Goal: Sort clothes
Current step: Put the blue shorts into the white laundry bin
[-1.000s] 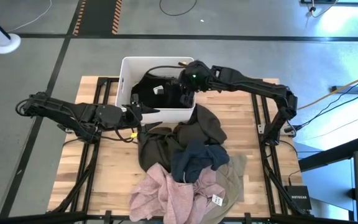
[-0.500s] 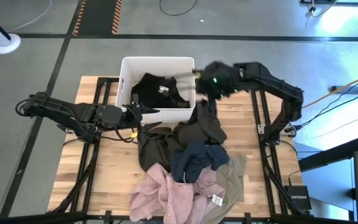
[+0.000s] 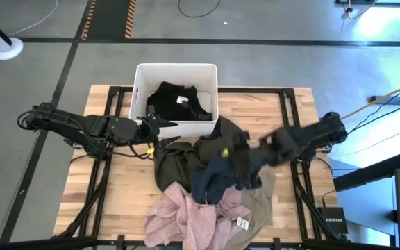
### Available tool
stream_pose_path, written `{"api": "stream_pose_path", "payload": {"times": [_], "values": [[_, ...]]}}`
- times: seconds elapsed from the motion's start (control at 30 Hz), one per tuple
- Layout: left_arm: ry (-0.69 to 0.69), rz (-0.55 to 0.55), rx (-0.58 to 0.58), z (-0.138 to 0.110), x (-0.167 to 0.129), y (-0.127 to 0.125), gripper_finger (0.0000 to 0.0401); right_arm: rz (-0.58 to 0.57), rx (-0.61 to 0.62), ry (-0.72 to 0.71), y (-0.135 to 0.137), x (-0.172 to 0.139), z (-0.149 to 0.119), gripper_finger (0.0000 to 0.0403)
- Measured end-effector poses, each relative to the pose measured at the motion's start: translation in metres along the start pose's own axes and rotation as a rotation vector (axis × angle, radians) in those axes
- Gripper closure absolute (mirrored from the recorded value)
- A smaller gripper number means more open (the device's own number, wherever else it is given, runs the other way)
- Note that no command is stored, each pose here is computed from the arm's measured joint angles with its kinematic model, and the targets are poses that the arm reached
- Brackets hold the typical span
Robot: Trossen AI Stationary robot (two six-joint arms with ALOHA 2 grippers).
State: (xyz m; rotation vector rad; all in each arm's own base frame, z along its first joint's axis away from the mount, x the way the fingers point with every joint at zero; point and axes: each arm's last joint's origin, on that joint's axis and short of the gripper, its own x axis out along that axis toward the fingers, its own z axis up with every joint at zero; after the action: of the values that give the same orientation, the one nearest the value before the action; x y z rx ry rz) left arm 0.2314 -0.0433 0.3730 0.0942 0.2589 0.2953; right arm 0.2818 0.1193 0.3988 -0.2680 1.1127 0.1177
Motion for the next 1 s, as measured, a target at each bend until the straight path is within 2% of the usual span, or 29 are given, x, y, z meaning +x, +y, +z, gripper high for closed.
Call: {"api": "stream_pose_path", "payload": {"times": [0.27,0.4,0.67,1.0], "values": [[-0.026,0.0,0.015,0.003,0.0,0.0,0.0196,-0.078,-0.182,0.002,0.068,0.056,-0.021,0.0198],[-0.037,0.001,0.02,0.004,0.0,0.0,0.0196,-0.138,-0.198,0.017,0.087,0.074,-0.036,0.0198],[-0.058,0.024,0.013,0.006,0.0,0.001,0.0196,-0.177,-0.177,-0.047,0.11,0.09,-0.05,0.0198],[-0.057,0.033,0.009,0.006,0.001,0.002,0.0196,-0.214,-0.19,-0.103,0.115,0.115,-0.058,0.0198]]}}
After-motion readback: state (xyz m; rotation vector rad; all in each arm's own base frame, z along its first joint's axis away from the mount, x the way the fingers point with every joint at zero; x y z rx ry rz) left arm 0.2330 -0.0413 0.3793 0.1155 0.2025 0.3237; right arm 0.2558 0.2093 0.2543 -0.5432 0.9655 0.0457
